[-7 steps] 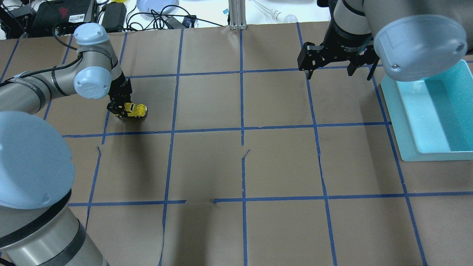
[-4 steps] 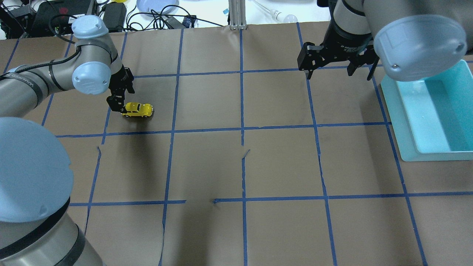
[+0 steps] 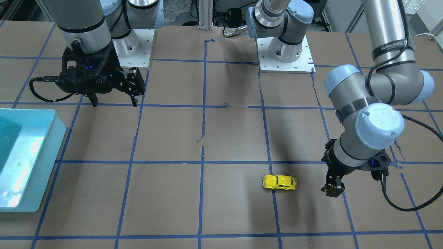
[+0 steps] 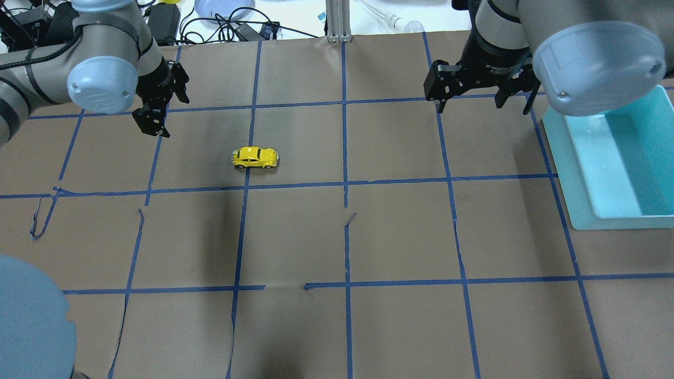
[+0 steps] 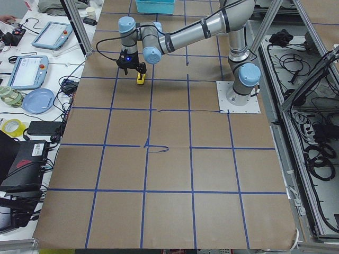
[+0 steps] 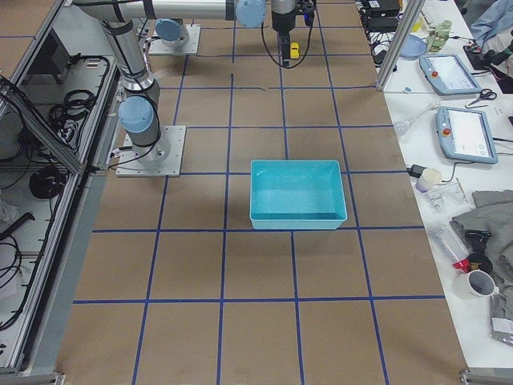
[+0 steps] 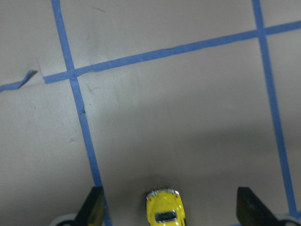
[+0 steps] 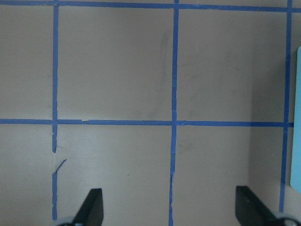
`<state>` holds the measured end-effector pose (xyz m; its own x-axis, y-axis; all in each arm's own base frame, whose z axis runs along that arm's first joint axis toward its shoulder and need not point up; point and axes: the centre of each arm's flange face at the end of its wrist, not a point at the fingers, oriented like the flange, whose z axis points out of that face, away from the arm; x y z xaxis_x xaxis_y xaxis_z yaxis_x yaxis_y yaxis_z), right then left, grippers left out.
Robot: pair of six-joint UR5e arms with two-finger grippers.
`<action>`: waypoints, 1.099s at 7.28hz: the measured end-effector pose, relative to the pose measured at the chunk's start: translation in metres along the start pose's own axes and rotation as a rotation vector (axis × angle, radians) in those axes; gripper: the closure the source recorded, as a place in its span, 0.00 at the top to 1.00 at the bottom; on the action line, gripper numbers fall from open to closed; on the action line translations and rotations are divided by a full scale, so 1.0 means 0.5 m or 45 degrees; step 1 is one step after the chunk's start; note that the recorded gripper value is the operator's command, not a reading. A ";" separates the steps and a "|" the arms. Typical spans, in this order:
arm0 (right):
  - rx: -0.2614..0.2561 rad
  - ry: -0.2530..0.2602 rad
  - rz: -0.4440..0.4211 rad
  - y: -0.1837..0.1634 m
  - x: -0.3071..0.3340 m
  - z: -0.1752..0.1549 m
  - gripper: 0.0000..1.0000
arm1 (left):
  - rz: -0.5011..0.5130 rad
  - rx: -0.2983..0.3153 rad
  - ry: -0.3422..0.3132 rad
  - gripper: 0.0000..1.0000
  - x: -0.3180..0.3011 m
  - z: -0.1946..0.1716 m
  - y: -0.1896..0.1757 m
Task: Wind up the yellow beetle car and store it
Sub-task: 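Open the left gripper and lift it back away from the car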
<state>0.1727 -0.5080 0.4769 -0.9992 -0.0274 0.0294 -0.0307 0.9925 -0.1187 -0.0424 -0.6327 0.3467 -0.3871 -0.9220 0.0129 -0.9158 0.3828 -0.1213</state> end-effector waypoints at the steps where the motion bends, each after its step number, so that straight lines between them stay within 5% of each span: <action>1: 0.000 0.000 0.000 0.000 0.000 0.000 1.00 | 0.195 0.017 0.029 1.00 -0.020 -0.063 0.009; 4: 0.000 0.001 0.000 0.000 0.000 0.000 1.00 | 0.579 0.006 0.086 1.00 -0.075 -0.221 0.091; 8: 0.001 0.000 -0.007 0.000 0.000 -0.001 1.00 | 1.258 -0.077 0.124 1.00 -0.091 -0.264 0.212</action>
<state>0.1726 -0.5078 0.4773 -0.9990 -0.0326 0.0301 -0.0360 0.9922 -0.1192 -0.1360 -0.5422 0.4644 -0.9836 -0.1799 0.0152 -0.1805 0.9810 -0.0709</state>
